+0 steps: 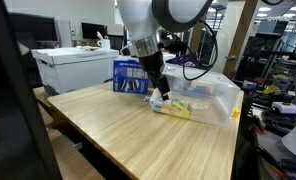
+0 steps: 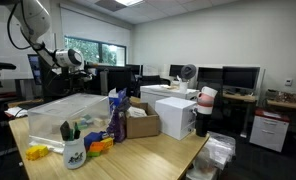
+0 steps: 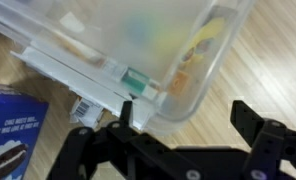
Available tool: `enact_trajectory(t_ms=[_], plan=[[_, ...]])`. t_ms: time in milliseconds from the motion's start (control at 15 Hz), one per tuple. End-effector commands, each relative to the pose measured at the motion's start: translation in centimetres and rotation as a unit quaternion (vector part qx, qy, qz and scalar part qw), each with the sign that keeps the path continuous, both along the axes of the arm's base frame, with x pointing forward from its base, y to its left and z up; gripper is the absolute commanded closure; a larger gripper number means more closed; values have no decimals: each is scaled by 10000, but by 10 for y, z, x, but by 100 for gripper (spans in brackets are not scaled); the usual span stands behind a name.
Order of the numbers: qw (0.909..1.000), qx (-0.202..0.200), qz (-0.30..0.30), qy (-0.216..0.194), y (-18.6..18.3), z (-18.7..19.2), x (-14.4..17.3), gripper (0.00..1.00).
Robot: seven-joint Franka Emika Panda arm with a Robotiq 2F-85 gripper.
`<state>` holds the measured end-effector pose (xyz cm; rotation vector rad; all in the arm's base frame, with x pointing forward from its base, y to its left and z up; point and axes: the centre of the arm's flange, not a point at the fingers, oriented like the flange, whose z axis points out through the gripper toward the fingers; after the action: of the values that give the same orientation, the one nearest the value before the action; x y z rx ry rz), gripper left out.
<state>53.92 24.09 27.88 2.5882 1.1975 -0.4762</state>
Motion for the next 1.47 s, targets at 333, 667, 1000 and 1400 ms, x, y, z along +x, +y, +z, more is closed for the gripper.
enact_trajectory(t_ms=[333, 667, 1000, 1400], plan=[[9970, 142, 748, 158, 20, 8, -12, 0], [9955, 115, 916, 189, 32, 4, -12, 0], [9933, -30, 1140, 174, 36, 0, -7, 0], [9914, -150, 1279, 214, 37, -11, -1, 0]])
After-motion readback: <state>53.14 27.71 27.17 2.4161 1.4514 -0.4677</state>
